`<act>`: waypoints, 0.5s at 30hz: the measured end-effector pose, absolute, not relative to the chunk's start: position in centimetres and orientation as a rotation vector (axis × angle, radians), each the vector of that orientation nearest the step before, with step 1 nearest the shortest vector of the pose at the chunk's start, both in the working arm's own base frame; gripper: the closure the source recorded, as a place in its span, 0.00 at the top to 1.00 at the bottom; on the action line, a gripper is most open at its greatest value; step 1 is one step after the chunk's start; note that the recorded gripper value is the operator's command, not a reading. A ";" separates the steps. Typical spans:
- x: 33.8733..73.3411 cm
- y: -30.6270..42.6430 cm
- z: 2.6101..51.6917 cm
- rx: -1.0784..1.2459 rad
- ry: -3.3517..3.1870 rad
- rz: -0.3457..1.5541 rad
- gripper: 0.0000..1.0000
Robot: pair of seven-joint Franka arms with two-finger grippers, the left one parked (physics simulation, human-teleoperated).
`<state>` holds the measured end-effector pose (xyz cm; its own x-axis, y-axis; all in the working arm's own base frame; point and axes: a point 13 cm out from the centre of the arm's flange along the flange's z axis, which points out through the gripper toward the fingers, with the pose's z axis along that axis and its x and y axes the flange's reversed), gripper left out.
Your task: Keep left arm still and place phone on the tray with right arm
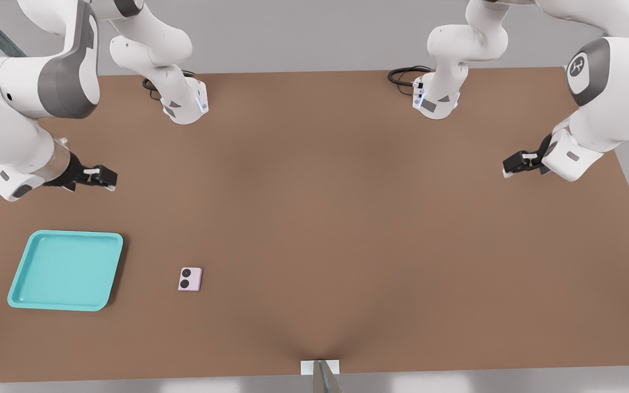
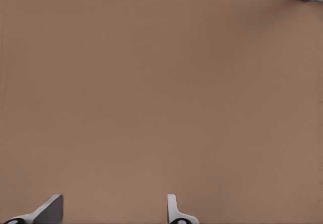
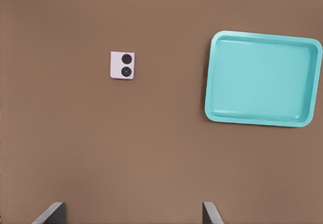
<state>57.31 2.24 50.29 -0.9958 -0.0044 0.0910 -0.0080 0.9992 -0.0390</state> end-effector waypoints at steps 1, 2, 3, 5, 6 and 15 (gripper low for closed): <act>57.6 2.4 50.2 0.014 -3.058 0.054 1.00; 57.9 2.6 49.9 0.019 -3.062 0.052 1.00; 58.4 2.9 49.3 0.026 -3.062 0.051 1.00; 60.1 3.9 46.5 0.048 -3.041 0.053 1.00; 61.1 4.7 44.5 0.067 -3.027 0.054 1.00; 68.5 11.3 21.7 0.161 -2.984 0.050 1.00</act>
